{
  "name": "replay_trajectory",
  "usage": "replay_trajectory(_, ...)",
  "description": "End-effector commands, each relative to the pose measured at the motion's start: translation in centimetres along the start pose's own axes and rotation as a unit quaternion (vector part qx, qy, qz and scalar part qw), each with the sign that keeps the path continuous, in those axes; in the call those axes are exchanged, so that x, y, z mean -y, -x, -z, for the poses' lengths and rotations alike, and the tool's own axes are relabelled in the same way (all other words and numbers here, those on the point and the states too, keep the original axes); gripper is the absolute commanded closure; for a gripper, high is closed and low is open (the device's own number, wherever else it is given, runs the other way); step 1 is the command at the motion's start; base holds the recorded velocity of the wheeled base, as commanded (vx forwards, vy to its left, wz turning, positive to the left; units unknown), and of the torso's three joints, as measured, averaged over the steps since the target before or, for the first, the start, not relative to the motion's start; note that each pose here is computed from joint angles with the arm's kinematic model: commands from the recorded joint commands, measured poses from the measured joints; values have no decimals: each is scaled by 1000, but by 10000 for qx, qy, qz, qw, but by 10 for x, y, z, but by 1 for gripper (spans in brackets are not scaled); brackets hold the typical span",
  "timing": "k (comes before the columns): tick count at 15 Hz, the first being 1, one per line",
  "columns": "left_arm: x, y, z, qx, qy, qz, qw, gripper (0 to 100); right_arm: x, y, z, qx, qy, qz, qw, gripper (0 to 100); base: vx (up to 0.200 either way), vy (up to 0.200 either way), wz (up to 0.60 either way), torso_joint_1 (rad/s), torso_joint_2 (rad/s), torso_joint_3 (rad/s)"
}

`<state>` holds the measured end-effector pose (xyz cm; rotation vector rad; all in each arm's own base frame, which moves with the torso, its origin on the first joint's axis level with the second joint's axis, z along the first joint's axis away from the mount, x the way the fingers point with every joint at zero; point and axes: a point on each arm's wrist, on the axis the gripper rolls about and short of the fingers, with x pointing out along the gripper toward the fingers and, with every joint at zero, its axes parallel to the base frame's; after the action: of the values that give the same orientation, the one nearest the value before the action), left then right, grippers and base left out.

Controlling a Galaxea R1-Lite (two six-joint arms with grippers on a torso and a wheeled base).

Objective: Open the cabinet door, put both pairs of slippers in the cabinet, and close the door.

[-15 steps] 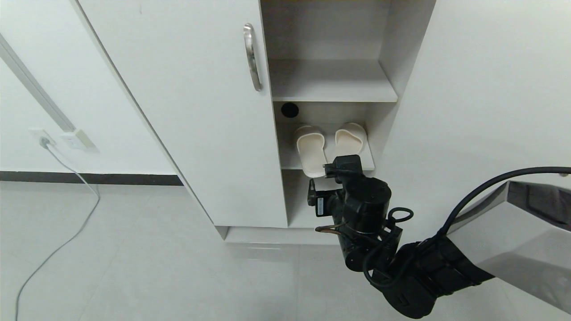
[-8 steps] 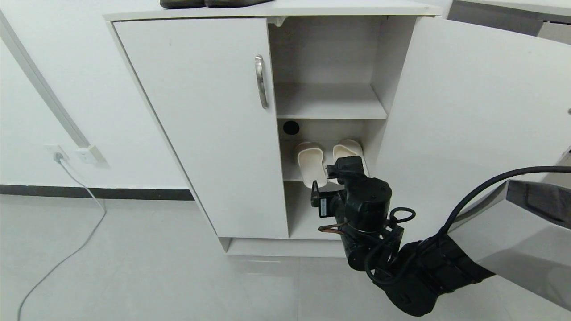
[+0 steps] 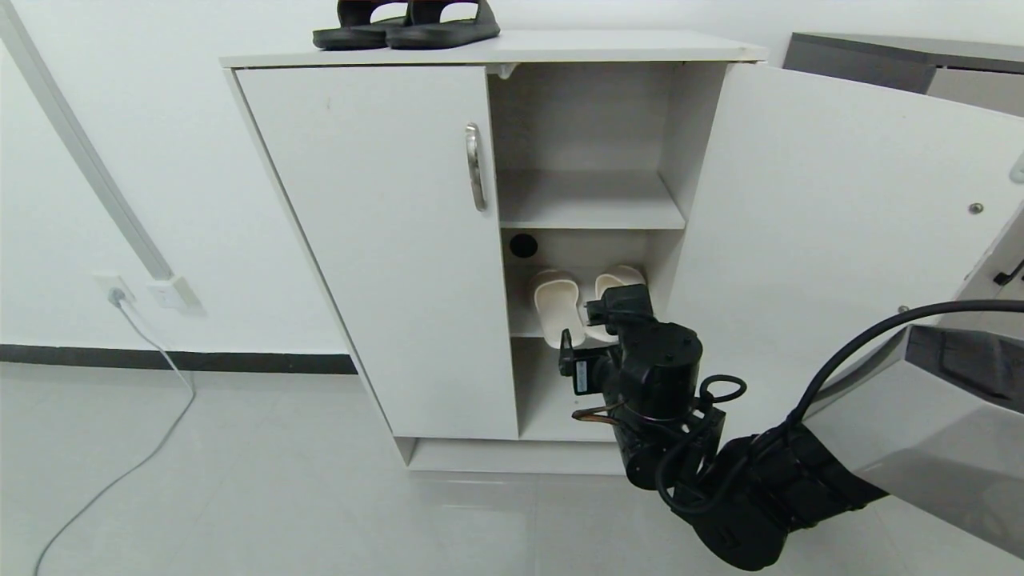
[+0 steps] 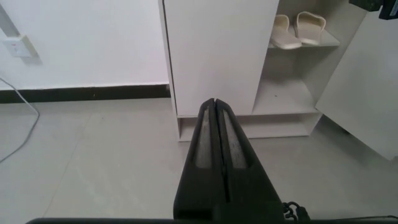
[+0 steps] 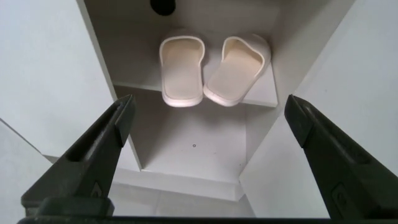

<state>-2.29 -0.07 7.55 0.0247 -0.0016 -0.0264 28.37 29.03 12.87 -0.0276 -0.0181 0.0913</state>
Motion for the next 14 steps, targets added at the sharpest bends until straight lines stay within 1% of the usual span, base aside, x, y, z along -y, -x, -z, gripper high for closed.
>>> replay_trajectory(1,0,0,0,-6,1,-1,10000,100,0,-1,1,-11,13,6,10000,0,0,200,0,-2,2,-2)
replay_trajectory(14,0,0,0,-6,9,-1,10000,100,8,-5,6,-77,79,110,9999,0,0,200,0,4,1,3)
